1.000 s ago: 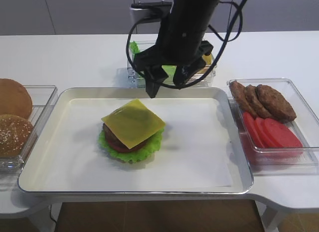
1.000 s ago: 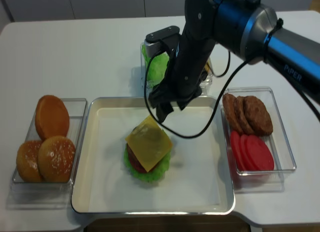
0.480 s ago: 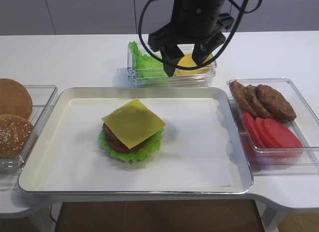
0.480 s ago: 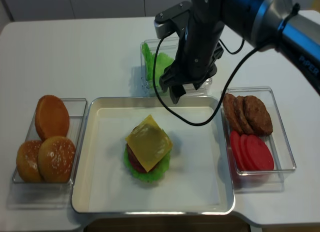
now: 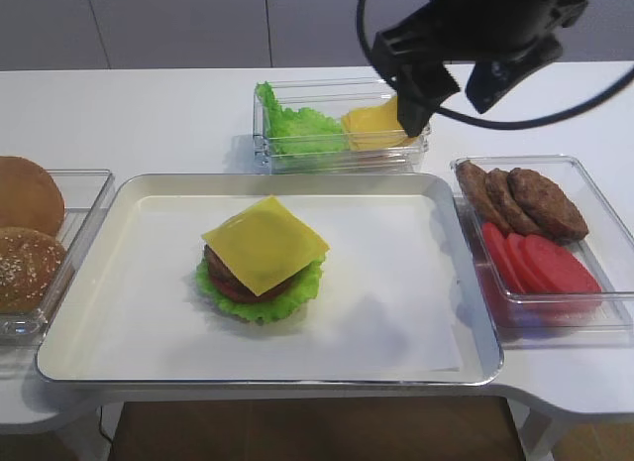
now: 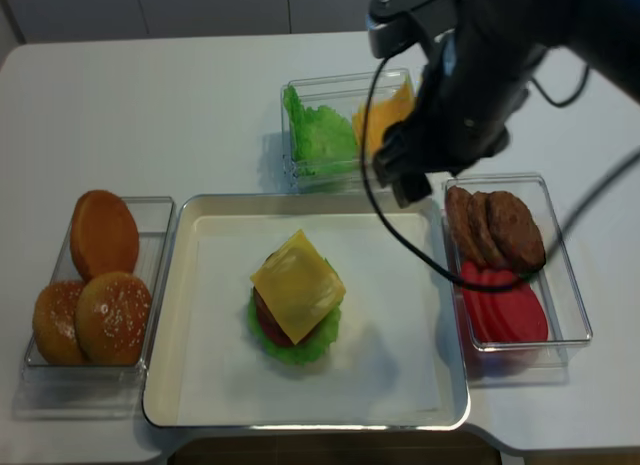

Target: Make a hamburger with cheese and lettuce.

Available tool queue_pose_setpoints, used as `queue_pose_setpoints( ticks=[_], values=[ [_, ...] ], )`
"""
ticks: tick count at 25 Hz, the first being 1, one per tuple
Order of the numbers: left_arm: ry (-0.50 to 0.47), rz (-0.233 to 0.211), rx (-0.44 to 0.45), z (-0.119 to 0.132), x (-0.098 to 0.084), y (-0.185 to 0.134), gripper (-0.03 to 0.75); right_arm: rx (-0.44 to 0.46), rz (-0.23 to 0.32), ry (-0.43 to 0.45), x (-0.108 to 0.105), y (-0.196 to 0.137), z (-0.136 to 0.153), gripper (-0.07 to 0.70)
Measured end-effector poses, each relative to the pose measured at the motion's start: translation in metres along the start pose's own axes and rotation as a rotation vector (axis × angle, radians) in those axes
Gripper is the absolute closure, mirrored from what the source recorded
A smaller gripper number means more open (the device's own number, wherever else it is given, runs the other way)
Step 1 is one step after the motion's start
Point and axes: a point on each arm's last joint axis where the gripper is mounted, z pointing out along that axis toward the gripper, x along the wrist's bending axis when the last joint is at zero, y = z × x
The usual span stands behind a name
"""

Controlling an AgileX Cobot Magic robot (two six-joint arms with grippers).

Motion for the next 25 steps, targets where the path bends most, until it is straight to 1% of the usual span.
queue_pose_setpoints(
  ticks=[5,8,11,16,20,25],
  values=[
    [0.000,0.000,0.000,0.000,0.000,0.000,0.433,-0.070,0.030,-0.001,-0.006,-0.041,-0.041,0.095],
    [0.000,0.000,0.000,0.000,0.000,0.000,0.433,-0.113,0.048,0.001,-0.009,-0.067,-0.061,0.095],
    [0.000,0.000,0.000,0.000,0.000,0.000,0.433,-0.186,0.056,-0.001,-0.013,-0.097,-0.085,0.095],
    [0.000,0.000,0.000,0.000,0.000,0.000,0.433,-0.308,0.064,0.005,-0.019,-0.149,-0.118,0.095],
    [0.000,0.000,0.000,0.000,0.000,0.000,0.433,-0.403,0.069,0.015,-0.023,-0.192,-0.134,0.095],
    [0.000,0.000,0.000,0.000,0.000,0.000,0.433,-0.480,0.074,0.022,-0.026,-0.237,-0.137,0.095]
  ],
)
